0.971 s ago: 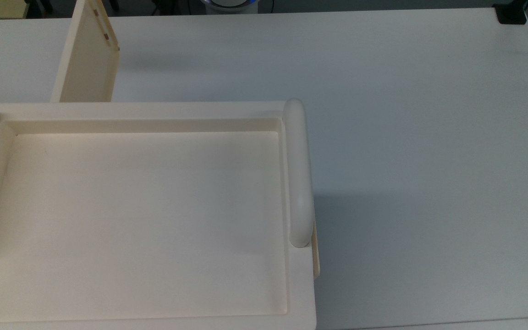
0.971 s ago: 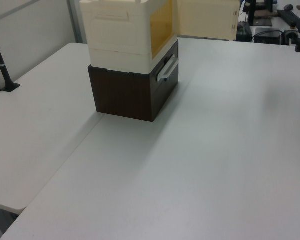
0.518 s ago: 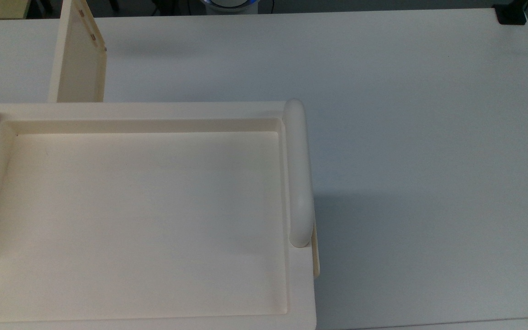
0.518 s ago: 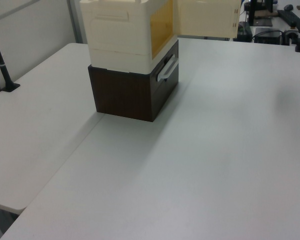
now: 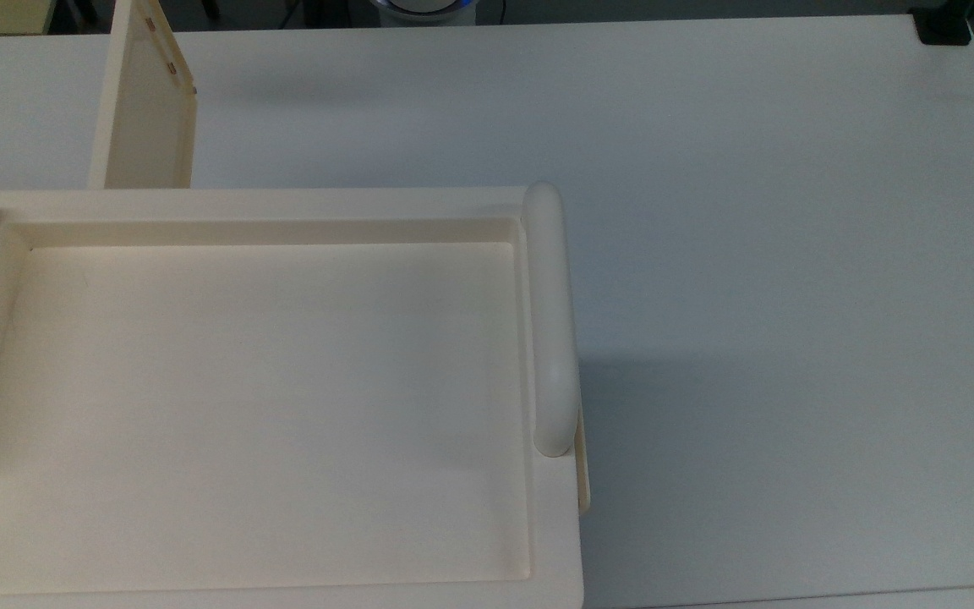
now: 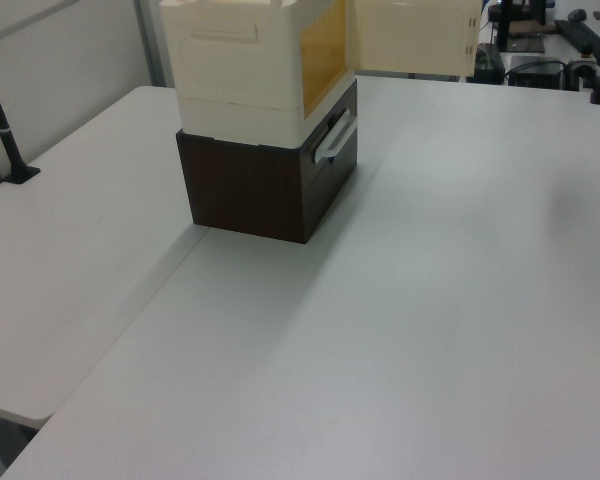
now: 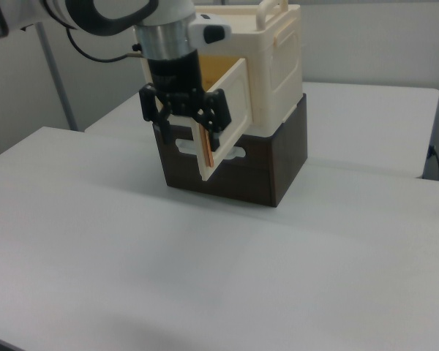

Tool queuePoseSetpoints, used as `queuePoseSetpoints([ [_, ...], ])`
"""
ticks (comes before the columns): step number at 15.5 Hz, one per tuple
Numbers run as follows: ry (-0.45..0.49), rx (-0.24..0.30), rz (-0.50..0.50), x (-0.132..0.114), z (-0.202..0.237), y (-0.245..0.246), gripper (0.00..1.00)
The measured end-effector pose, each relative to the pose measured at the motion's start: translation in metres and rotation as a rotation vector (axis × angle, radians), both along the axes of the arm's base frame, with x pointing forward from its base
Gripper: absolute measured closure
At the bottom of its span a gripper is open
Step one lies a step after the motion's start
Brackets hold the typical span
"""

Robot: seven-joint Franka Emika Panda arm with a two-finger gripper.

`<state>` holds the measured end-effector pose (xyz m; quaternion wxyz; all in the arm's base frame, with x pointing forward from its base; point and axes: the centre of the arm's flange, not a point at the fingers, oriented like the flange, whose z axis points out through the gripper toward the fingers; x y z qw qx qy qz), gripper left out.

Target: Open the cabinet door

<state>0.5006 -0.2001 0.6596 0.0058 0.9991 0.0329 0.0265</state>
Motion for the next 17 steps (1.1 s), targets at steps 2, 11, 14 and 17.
queuePoseSetpoints([
  [2,-0.001,0.004,-0.021,0.010,0.000,0.026,0.00],
  [11,0.010,0.016,-0.069,0.035,-0.006,0.123,0.00],
  [14,0.000,0.016,-0.052,0.046,-0.017,0.155,0.00],
  [17,-0.007,0.014,-0.030,0.057,-0.031,0.170,0.00],
])
